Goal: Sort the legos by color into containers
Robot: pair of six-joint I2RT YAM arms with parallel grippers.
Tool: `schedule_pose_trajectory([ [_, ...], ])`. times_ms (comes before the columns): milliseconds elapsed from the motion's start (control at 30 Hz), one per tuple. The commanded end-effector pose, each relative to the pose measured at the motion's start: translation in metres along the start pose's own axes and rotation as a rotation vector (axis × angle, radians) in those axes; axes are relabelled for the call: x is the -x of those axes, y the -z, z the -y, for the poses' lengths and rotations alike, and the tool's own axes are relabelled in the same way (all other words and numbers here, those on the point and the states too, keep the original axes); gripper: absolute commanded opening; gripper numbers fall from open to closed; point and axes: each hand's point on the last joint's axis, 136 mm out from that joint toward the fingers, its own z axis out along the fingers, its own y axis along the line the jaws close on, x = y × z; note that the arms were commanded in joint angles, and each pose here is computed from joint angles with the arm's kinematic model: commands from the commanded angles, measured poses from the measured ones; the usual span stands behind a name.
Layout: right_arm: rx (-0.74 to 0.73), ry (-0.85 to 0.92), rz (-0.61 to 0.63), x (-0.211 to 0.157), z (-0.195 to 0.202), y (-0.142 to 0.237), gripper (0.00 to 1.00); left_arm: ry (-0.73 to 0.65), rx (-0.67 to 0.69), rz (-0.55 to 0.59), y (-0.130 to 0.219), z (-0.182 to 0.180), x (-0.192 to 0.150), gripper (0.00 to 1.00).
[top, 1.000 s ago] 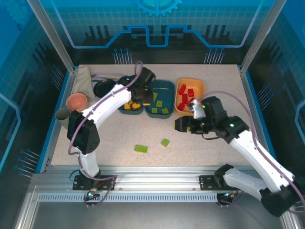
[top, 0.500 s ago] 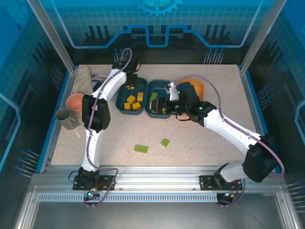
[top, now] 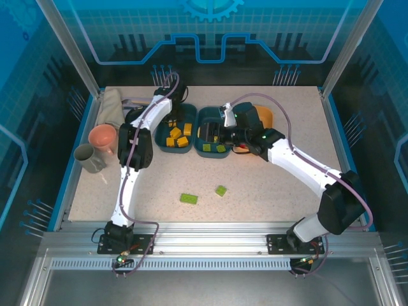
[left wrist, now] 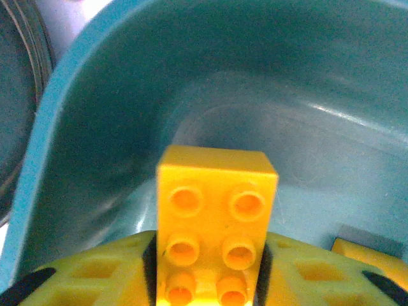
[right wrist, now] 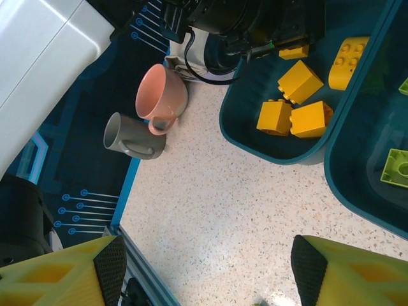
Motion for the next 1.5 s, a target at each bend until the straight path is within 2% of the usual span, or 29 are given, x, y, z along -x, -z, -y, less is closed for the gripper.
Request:
schedule_pose_trajectory([
  [0, -0.006, -0.003, -0.020, 0.003, 0.000, -0.001, 0.72, -0.014, 0.006, -0.020, 0.004, -0.002, -0.004, 0.50],
  [200, -0.105, 0.036, -0.051, -0.007, 0.015, 0.008, 0.72, -0.009, -0.029, 0.017, 0.035, 0.005, 0.003, 0.59],
  [367, -0.276, 0.190, -0.128, -0.034, 0.034, 0.025, 0.71, 0.028, -0.102, 0.116, 0.101, 0.013, 0.016, 0.66],
  [500, -0.426, 0.273, -0.261, -0.077, 0.060, 0.035, 0.71, 0.128, -0.256, 0.139, 0.158, 0.017, 0.004, 0.70],
  [567, -0.465, 0.352, -0.320, -0.098, 0.064, 0.037, 0.72, 0.165, -0.327, 0.127, 0.176, 0.017, -0.013, 0.72],
  [700, -0.421, 0.524, -0.436, -0.140, 0.050, 0.028, 0.75, 0.233, -0.407, 0.102, 0.211, -0.002, -0.069, 0.74],
  [900, -0.246, 0.713, -0.617, -0.198, 0.023, -0.010, 0.80, 0.340, -0.375, 0.019, 0.223, -0.061, -0.177, 0.76],
  [1067, -0.264, 0.797, -0.762, -0.224, 0.029, -0.042, 0.82, 0.414, -0.333, 0.000, 0.229, -0.120, -0.245, 0.76],
  [1267, -0.341, 0.839, -0.851, -0.232, 0.042, -0.070, 0.84, 0.509, -0.354, 0.027, 0.240, -0.160, -0.285, 0.76],
  [1467, -0.410, 0.870, -0.927, -0.242, 0.054, -0.084, 0.81, 0.573, -0.369, 0.040, 0.246, -0.179, -0.304, 0.76],
])
